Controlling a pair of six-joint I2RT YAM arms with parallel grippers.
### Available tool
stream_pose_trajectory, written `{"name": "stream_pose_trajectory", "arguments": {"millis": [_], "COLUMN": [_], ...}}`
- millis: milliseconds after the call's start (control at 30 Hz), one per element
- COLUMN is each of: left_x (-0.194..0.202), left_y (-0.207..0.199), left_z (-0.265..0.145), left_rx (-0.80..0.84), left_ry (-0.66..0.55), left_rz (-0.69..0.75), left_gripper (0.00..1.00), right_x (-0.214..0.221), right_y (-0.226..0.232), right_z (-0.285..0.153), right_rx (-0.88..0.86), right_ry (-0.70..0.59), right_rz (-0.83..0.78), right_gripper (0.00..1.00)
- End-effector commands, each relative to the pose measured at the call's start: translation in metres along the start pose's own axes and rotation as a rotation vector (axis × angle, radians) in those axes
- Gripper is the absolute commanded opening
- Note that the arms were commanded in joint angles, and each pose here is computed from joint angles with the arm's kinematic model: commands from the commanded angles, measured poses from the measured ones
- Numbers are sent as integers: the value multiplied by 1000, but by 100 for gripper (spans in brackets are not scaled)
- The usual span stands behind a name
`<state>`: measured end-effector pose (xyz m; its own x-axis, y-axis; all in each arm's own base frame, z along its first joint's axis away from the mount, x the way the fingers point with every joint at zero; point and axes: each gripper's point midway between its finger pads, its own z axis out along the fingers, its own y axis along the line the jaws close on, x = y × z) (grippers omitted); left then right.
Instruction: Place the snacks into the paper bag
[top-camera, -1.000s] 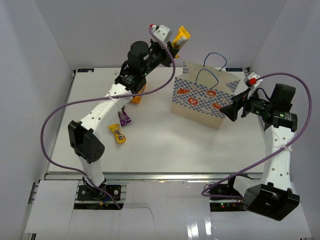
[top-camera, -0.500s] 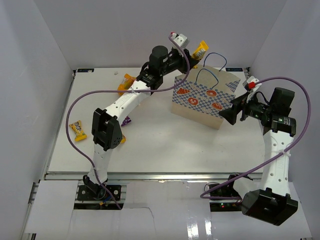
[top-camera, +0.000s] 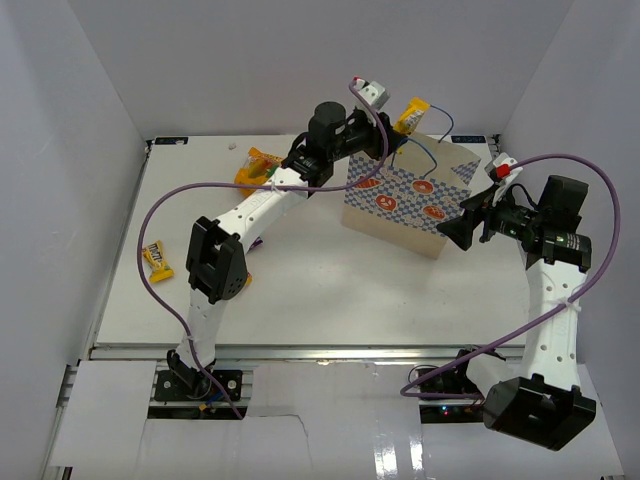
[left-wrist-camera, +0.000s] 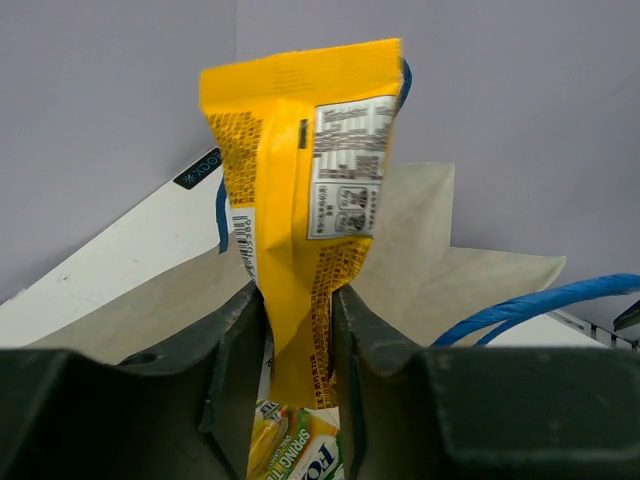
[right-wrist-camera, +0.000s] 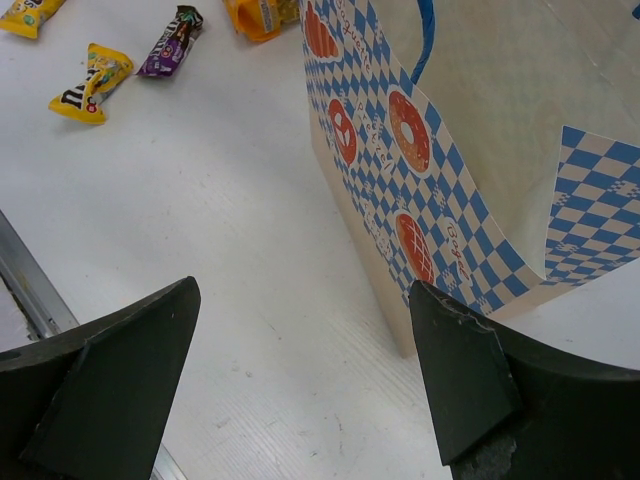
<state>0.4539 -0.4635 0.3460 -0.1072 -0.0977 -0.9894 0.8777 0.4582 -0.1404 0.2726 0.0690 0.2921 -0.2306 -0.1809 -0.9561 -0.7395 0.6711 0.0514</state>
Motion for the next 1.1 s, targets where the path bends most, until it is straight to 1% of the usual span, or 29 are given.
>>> {"name": "stream_pose_trajectory", "arguments": {"millis": [0,133,167,233,367,467,500,567,600,633,700,733,767,800,833,867,900,933,967,1000,1033,1067], "left_x": [-41,-41,-42,-44,-59,-87,-105,-116,-121,-127,-119,-144,-108,-104,-99,-93,-92,-91,-92,-94,-95,-98], "left_y": [-11,-12,-12,-14,-17,-15,-18,-14,-8,-12,-10,-26,-22,-23,-24,-33,-37,-40,-41,-44,-37,-38], "left_z": [-12,-11,-11,-11,-14,-24,-34,-48,-57,-75,-98,-128,-137,-151,-166,-193,-206,-234,-248,-261,-278,-290], "left_rx": [16,18,17,20,13,-38,-56,-100,-138,-156,-196,-199,-219,-245,-268,-284,-300,-352,-381,-405,-483,-507], "left_ry": [-71,-70,-73,-76,-103,-149,-178,-176,-180,-177,-137,-179,-108,-105,-96,-91,-96,-107,-118,-135,-150,-166], "left_rz": [38,33,33,31,25,42,57,71,69,68,52,65,34,24,10,-5,-30,-42,-54,-75,-90,-97], "left_gripper": [44,66,68,71,72,73,73,76,77,79,84,85,87,96,98,98,98,98,98,98,98,98], "right_x": [-6,-7,-7,-9,-10,-12,-12,-15,-13,-11,-6,-2,3,8,14,21,24,30,32,35,38,40], "right_y": [1,2,2,5,13,29,37,46,60,61,79,86,91,105,105,109,125,125,141,147,150,152], "right_z": [0,1,1,1,0,0,3,6,12,16,28,34,39,48,55,64,72,83,91,98,106,123], "right_rx": [-15,-24,-27,-42,-90,-167,-204,-240,-294,-290,-356,-378,-398,-455,-449,-465,-514,-514,-559,-569,-552,-546], "right_ry": [-26,-29,-30,-38,-48,-55,-51,-37,-22,6,35,54,73,97,127,156,174,203,217,231,259,268], "right_rz": [-5,-4,-4,-12,-36,-81,-97,-147,-178,-200,-232,-236,-229,-232,-248,-247,-267,-268,-283,-279,-252,-247], "right_gripper": [91,91,91,91,91,91,91,91,91,91,90,90,89,89,88,88,87,87,87,86,86,86]}}
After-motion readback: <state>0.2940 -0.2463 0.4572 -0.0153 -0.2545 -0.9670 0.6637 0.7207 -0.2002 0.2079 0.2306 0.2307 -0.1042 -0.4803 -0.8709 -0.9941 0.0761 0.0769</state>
